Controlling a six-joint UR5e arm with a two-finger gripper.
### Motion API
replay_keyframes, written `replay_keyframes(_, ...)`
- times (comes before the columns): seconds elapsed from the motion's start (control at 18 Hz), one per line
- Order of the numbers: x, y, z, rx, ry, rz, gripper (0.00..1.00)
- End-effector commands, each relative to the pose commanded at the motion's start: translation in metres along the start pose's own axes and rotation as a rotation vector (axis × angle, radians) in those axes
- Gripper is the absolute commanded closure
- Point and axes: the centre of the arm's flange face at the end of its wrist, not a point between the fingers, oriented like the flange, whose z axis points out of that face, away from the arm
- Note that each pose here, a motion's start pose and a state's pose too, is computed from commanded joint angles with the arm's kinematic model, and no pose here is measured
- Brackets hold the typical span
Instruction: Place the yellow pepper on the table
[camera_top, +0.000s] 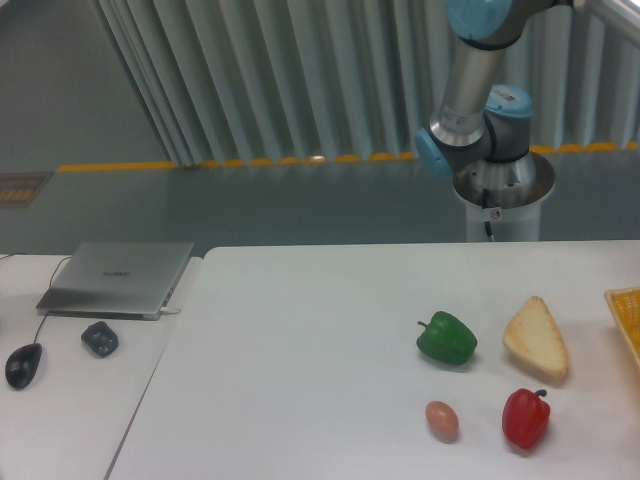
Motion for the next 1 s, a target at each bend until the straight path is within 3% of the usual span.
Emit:
replay_keyframes(0.44, 0.065, -0.001, 0.05, -0.19, -0.198, 0.138, 0.64)
replay_keyframes(0.72, 0.069, 0.011, 0.069, -0.218, -0.181, 0.128, 0.62)
replay_keyframes(1.0, 0.064, 0.012, 0.086, -0.226, -0.18, 0.13, 0.52)
